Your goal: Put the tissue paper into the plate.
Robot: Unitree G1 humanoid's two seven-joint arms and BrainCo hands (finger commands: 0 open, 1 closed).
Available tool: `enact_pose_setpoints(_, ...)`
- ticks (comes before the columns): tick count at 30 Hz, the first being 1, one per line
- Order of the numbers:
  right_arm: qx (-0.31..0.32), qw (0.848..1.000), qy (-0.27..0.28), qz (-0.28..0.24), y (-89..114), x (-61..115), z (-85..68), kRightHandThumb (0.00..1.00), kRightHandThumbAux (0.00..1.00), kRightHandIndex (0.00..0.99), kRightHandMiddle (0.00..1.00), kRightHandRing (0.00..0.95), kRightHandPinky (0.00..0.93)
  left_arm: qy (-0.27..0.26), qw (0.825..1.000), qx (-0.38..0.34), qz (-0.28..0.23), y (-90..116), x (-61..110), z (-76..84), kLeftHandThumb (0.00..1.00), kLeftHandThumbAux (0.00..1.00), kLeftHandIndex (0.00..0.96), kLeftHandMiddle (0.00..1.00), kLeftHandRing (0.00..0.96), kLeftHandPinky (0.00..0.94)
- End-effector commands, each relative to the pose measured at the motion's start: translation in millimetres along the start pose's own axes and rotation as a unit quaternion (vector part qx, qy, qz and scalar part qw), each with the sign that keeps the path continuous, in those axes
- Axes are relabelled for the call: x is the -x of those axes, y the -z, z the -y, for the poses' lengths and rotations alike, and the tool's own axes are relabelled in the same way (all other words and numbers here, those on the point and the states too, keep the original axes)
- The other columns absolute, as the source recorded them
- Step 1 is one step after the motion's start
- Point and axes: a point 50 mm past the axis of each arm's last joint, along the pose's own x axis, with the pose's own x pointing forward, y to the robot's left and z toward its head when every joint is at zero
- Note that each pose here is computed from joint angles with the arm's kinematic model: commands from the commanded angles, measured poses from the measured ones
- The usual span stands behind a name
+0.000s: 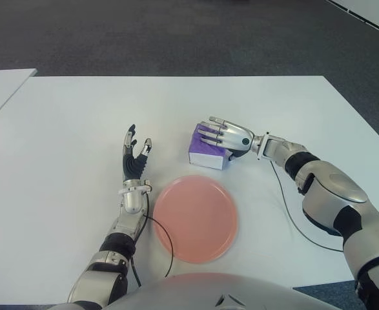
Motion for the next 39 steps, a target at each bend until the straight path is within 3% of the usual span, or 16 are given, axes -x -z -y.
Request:
enact_pose_setpoints(1, -0.065, 0.996, -0.029, 0.044, -48, 10.3, -13.7, 0.416, 0.470, 0.000, 0.000, 0.000, 0.000, 0.003, 0.998, -0.027, -0.052, 22, 27.5, -9.5, 0.037, 0.465, 0.000, 0.000, 0.000, 0.000)
enact_pose_setpoints(20, -0.118, 0.993, -0.019, 0.006, -56, 20.8, -16.5, 0.372, 0.543, 0.000, 0.000, 0.000, 0.000, -0.003, 0.998, -0.014, -0.060, 22, 28.2, -8.6, 0.045, 0.464, 0.000, 0.000, 0.000, 0.000)
enact_pose_setpoints(27, -0.140, 0.990, -0.021, -0.011, -62, 31.1, -20.5, 0.390, 0.687, 0.001, 0.003, 0.000, 0.062, -0.002, 0.998, -0.018, -0.054, 21, 26.9, -7.6, 0.049, 0.467, 0.000, 0.000, 0.000, 0.000)
enact_pose_setpoints(29, -0.172, 0.984, -0.018, -0.033, -68, 32.3, -21.1, 0.516, 0.697, 0.125, 0.145, 0.141, 0.192, 0.001, 0.999, -0.023, -0.050, 20, 26.7, -7.8, 0.049, 0.468, 0.000, 0.000, 0.000, 0.000)
enact_pose_setpoints(30, -0.185, 0.982, -0.018, -0.043, -70, 32.7, -21.3, 0.632, 0.691, 0.221, 0.290, 0.309, 0.353, 0.001, 0.999, -0.025, -0.048, 20, 26.7, -7.9, 0.049, 0.469, 0.000, 0.000, 0.000, 0.000)
enact_pose_setpoints(31, -0.201, 0.978, -0.018, -0.056, -72, 34.1, -22.0, 0.707, 0.688, 0.283, 0.383, 0.418, 0.457, 0.002, 0.999, -0.028, -0.047, 20, 26.8, -8.1, 0.048, 0.470, 0.000, 0.000, 0.000, 0.000)
enact_pose_setpoints(34, -0.224, 0.971, -0.020, -0.079, -77, 37.2, -23.4, 0.800, 0.681, 0.363, 0.507, 0.620, 0.674, 0.001, 0.998, -0.031, -0.045, 20, 26.7, -8.6, 0.046, 0.471, 0.000, 0.000, 0.000, 0.000)
enact_pose_setpoints(39, -0.245, 0.961, 0.019, -0.127, -74, 38.6, -20.6, 0.844, 0.676, 0.409, 0.586, 0.766, 0.822, 0.003, 0.999, -0.030, -0.044, 20, 26.7, -8.9, 0.042, 0.471, 0.000, 0.000, 0.000, 0.000)
